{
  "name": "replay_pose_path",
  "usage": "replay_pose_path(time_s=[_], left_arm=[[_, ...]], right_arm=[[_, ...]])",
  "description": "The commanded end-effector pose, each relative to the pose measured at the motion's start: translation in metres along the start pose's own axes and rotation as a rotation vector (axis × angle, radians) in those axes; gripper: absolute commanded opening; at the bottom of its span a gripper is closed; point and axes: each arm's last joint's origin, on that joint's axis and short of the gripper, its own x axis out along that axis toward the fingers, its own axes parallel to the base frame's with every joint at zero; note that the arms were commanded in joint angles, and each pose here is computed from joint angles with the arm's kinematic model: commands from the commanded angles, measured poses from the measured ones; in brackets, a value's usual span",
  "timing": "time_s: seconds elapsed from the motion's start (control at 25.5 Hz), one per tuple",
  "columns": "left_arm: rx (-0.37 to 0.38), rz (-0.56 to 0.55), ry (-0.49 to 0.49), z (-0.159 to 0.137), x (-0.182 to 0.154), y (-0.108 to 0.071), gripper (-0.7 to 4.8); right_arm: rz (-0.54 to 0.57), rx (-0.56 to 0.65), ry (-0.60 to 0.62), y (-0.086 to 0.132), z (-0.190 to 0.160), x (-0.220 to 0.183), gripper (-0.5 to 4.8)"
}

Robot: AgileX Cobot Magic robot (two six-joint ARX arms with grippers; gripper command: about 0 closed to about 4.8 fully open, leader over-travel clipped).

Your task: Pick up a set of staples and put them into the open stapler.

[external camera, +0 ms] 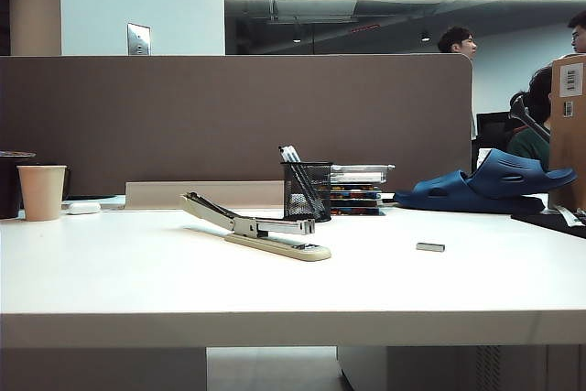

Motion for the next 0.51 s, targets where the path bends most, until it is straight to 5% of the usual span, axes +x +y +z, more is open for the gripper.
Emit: replay_pose_path(time_s=[0.04,0.51], left_arm=[[0.003,-0.004,-0.01,0.0016,-0.0002,0.0,-0.06],[0.003,-0.075,-0.009,0.0015,-0.0002,-0.0021,-0.06]], right_arm=[[0.002,-0.006,-0.018,0.0001,0.0003,0.0,-0.08],[0.003,-0.006,-0.029,0.0003,0.0024,-0.0003,-0.09]])
